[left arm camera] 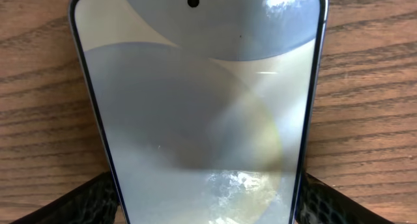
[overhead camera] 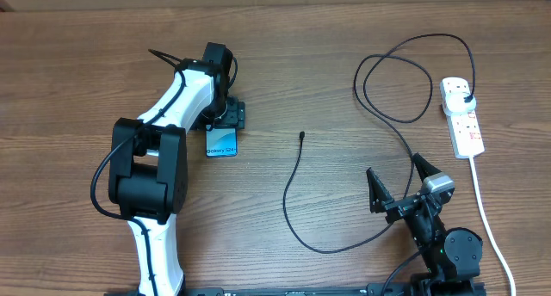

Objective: Plug charger to phone and switch on socket
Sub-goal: 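Lift the phone and rotate it upright, bottom edge toward the cable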

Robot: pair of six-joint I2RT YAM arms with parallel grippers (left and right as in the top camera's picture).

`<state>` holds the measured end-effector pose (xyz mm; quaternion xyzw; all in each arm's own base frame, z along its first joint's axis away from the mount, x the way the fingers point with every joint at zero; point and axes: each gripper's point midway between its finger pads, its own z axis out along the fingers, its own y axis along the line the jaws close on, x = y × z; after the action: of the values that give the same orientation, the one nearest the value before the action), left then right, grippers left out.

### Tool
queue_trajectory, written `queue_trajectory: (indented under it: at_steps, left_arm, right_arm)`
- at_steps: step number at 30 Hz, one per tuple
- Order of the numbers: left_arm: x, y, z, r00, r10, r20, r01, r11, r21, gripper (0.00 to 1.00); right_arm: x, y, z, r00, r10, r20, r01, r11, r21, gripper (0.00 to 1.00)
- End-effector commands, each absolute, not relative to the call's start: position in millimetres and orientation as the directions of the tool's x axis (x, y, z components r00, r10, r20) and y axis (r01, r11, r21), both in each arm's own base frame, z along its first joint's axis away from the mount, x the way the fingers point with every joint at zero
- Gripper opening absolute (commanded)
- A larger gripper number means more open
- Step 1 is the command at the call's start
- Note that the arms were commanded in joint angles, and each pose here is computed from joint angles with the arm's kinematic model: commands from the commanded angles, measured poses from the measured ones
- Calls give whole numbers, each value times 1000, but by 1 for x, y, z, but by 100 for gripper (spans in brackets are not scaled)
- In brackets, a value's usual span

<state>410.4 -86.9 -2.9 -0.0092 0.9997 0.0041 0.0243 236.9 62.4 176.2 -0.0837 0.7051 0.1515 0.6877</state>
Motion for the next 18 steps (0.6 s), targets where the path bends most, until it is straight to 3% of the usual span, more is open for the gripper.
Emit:
queue_trajectory:
  at_steps: [1,12,18]
  left_arm:
    - [366,-97,-51,-989,-34,144,-40,998,-42,83]
    - [371,-98,-46,-990,-33,137,-40,998,-44,77]
    - [387,-102,-16,-992,-33,124,-39,998,-48,74]
  right_arm:
    - [237,62,175,-37,97,-995,-326,940,104,100]
    - [237,62,175,-37,97,-995,-326,940,104,100]
    - [237,62,175,-37,97,-995,-326,940,104,100]
